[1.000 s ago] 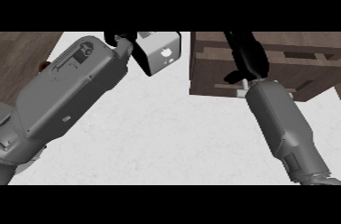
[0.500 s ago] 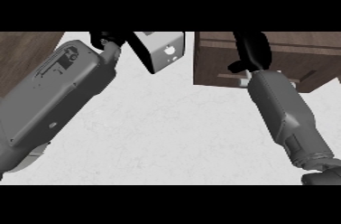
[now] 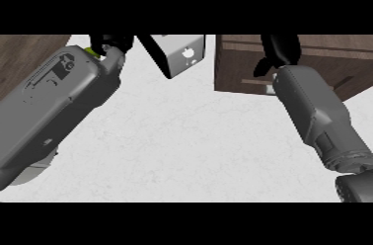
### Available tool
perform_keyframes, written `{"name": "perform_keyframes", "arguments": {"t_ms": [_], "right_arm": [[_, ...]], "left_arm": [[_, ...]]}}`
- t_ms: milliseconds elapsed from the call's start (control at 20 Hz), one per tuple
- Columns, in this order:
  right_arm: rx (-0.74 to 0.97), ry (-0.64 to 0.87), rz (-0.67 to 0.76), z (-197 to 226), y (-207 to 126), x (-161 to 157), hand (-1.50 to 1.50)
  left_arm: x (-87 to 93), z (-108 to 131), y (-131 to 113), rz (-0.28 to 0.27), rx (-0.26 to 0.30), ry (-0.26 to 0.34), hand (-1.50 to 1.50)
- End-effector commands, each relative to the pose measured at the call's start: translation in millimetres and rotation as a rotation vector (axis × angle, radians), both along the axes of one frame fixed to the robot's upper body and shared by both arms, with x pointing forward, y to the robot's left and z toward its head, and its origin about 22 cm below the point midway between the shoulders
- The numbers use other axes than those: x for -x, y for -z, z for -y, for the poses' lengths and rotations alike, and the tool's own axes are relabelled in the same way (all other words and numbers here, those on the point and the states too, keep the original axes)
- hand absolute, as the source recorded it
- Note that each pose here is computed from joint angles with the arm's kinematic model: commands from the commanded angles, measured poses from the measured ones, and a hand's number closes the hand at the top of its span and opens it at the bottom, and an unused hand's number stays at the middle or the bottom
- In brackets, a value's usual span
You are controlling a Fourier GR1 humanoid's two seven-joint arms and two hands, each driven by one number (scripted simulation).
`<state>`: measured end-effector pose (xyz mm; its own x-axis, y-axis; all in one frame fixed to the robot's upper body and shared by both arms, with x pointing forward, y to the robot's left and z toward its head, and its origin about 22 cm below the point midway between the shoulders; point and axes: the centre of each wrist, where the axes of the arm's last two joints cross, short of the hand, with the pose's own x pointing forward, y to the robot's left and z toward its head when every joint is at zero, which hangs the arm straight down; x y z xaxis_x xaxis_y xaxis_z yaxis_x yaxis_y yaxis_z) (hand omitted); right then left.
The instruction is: Pick up the can, place it into the drawer and close the drawer
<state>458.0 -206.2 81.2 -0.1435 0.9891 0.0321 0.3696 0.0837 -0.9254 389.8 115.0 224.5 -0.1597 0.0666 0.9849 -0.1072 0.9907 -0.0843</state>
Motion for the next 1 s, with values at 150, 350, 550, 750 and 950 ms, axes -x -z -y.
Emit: {"name": "perform_keyframes", "arguments": {"t_ms": [150, 350, 550, 750, 950], "right_arm": [[-0.044, 0.023, 0.061, -1, -49, -16, -1.5], [-0.209, -0.112, -0.019, -22, -52, -17, -1.5], [-0.5, -0.149, -0.07, -30, -32, -13, -1.5], [-0.675, -0.188, -0.101, -24, -33, -13, -1.5], [-0.729, -0.209, -0.07, -11, -48, -17, -1.5]], "left_arm": [[10.9, 8, -11, 0.015, -0.006, 0.048, -1.5], [8.9, -3, -2, 0.003, -0.007, 0.039, -1.5], [9.2, -7, -5, -0.003, 0.002, 0.027, -1.5], [9.7, -13, -3, 0.006, -0.01, 0.007, -1.5], [17.8, -9, 5, 0.002, -0.01, 0.026, -1.5]]}}
